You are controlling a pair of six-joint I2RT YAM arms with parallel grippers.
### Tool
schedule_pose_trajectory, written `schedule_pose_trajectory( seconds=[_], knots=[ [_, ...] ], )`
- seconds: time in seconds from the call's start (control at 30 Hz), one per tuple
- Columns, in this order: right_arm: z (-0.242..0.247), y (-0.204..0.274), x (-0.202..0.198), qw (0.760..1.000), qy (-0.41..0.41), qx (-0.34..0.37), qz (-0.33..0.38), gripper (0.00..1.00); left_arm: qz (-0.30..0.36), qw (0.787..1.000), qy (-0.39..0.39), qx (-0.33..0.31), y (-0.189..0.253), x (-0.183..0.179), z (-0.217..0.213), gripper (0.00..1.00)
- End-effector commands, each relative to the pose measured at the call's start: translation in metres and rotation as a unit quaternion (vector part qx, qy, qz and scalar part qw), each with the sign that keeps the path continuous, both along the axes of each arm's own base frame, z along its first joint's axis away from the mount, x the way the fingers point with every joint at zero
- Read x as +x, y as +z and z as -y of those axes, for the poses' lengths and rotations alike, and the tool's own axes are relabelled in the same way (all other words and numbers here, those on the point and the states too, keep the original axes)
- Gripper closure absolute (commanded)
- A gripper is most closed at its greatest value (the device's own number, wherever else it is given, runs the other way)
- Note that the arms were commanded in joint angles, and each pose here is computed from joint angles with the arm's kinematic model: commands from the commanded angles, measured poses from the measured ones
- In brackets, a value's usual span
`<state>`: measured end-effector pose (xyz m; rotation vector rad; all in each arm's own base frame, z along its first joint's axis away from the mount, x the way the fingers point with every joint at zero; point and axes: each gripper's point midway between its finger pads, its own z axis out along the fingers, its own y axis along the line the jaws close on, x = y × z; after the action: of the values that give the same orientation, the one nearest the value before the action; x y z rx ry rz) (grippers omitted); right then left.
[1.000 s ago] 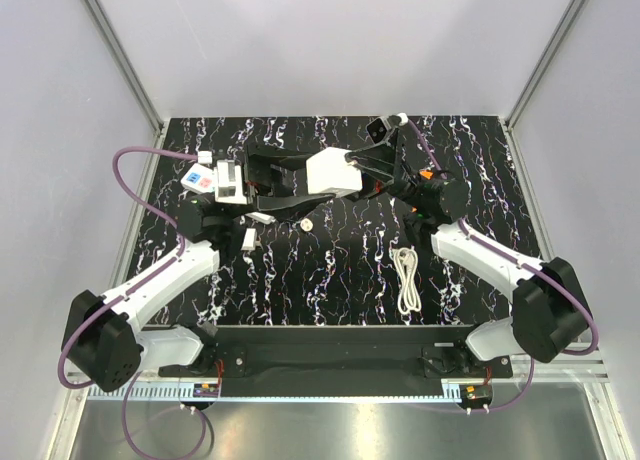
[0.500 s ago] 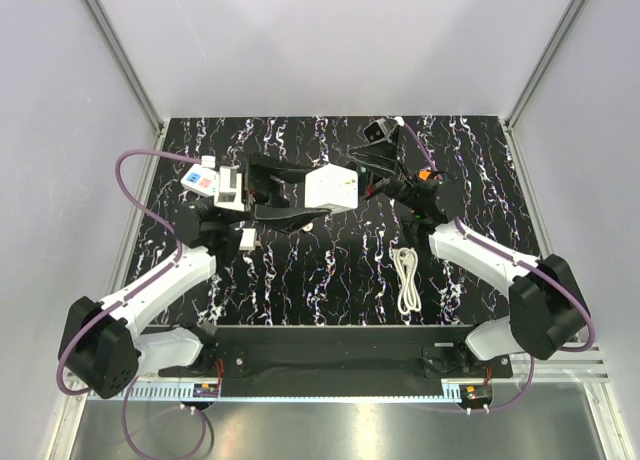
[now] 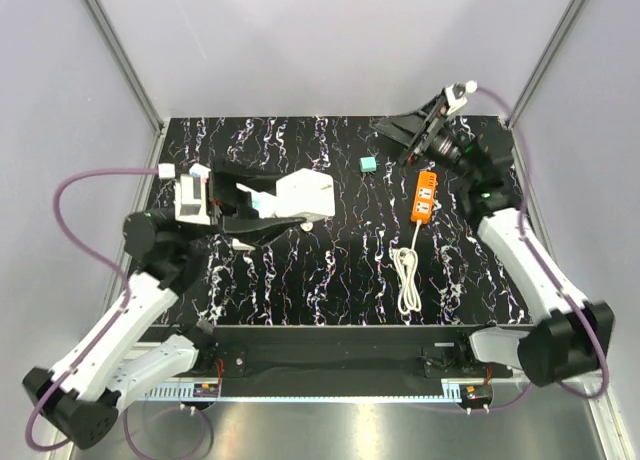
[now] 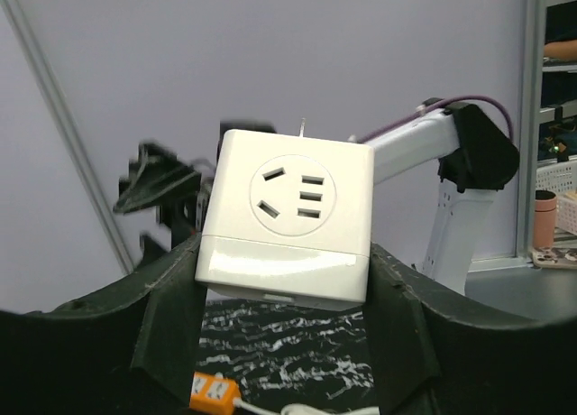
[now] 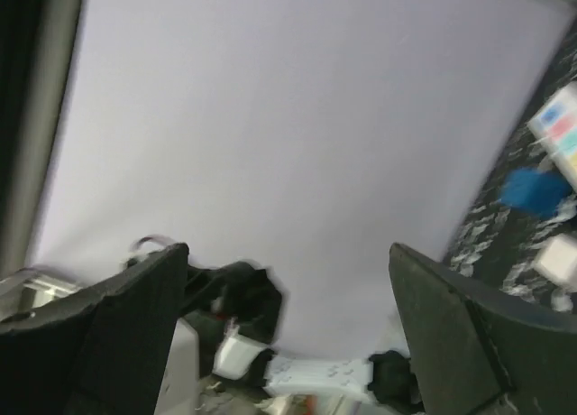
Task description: Insert the plug
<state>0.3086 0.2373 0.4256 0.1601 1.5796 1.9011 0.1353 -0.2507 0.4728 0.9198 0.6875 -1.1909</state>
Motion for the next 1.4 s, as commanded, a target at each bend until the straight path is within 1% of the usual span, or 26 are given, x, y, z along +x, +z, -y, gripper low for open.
schedule_pose_trajectory(
  seconds=[0.0,0.03,0.07,0.1,0.13,0.17,0.2,0.27,0.37,0.47,0.5,0.6,0.63,0.67,0.73,0.8,0.83,0.9,0.93,1.03,1.17,1.2,1.3,1.37],
  knots=[
    [0.022,-0.002,-0.022,0.944,-0.092,-0.271,0.165,0.03,-0.114,0.986,0.083,0.091,-0.018,0.032,-0.003,1.0],
    [0.025,0.0,-0.027,0.921,-0.088,-0.305,0.227,0.03,-0.134,0.982,0.086,0.105,-0.022,0.034,-0.003,1.0],
    [0.025,0.004,-0.037,0.91,-0.076,-0.314,0.258,0.03,-0.177,0.973,0.08,0.126,-0.033,0.035,-0.002,1.0],
    [0.02,0.008,-0.054,0.906,-0.036,-0.311,0.285,0.03,-0.191,0.97,0.068,0.135,-0.031,0.035,0.0,1.0],
    [0.019,0.009,-0.063,0.893,-0.018,-0.317,0.318,0.04,-0.207,0.966,0.052,0.146,-0.033,0.033,0.002,1.0],
    [0.017,0.016,-0.076,0.886,0.001,-0.313,0.343,0.04,-0.229,0.959,0.023,0.164,-0.035,0.025,0.004,1.0],
    [0.016,0.011,-0.083,0.883,0.016,-0.318,0.344,0.03,-0.246,0.953,0.014,0.174,-0.041,0.027,0.008,1.0],
    [0.017,0.015,-0.101,0.869,0.029,-0.317,0.379,0.01,-0.265,0.946,-0.007,0.188,-0.046,0.023,0.009,1.0],
    [0.011,0.012,-0.126,0.862,0.078,-0.3,0.402,0.0,-0.275,0.942,-0.028,0.192,-0.045,0.016,0.01,1.0],
    [-0.006,0.004,-0.143,0.857,0.127,-0.282,0.412,0.01,-0.292,0.934,-0.058,0.199,-0.041,0.01,0.012,1.0],
    [-0.011,0.0,-0.145,0.856,0.133,-0.283,0.411,0.0,-0.304,0.928,-0.065,0.204,-0.044,0.014,0.015,1.0],
    [-0.029,-0.009,-0.15,0.852,0.145,-0.288,0.412,0.0,-0.318,0.921,-0.086,0.205,-0.043,0.014,0.02,1.0],
    [-0.031,-0.01,-0.149,0.853,0.145,-0.289,0.409,0.0,-0.312,0.924,-0.088,0.201,-0.04,0.015,0.02,1.0],
    [-0.034,-0.012,-0.144,0.855,0.142,-0.292,0.405,0.0,-0.323,0.92,-0.091,0.203,-0.045,0.015,0.021,1.0],
    [-0.037,-0.011,-0.142,0.858,0.14,-0.291,0.399,0.0,-0.322,0.921,-0.09,0.2,-0.046,0.017,0.021,1.0],
    [-0.041,-0.008,-0.139,0.861,0.139,-0.281,0.4,0.0,-0.332,0.916,-0.092,0.204,-0.052,0.02,0.023,1.0],
    [-0.043,-0.007,-0.14,0.867,0.141,-0.275,0.39,0.0,-0.334,0.915,-0.093,0.205,-0.054,0.02,0.024,1.0],
    [-0.047,-0.007,-0.136,0.872,0.136,-0.266,0.388,0.0,-0.341,0.912,-0.093,0.208,-0.059,0.022,0.025,1.0],
    [-0.048,-0.007,-0.135,0.879,0.136,-0.262,0.374,0.0,-0.342,0.912,-0.093,0.208,-0.06,0.023,0.025,1.0],
    [-0.052,-0.015,-0.134,0.89,0.143,-0.256,0.349,0.01,-0.345,0.91,-0.094,0.21,-0.063,0.023,0.026,1.0],
    [-0.059,-0.019,-0.132,0.897,0.149,-0.25,0.333,0.03,-0.347,0.908,-0.098,0.214,-0.066,0.025,0.027,1.0],
    [-0.06,-0.019,-0.132,0.898,0.148,-0.25,0.332,0.05,-0.348,0.908,-0.097,0.213,-0.067,0.026,0.027,1.0],
    [-0.062,-0.018,-0.131,0.9,0.147,-0.241,0.332,0.14,-0.351,0.906,-0.098,0.214,-0.07,0.027,0.028,0.98],
    [-0.065,-0.016,-0.132,0.9,0.149,-0.228,0.34,0.33,-0.354,0.904,-0.103,0.214,-0.072,0.027,0.029,0.9]
  ],
)
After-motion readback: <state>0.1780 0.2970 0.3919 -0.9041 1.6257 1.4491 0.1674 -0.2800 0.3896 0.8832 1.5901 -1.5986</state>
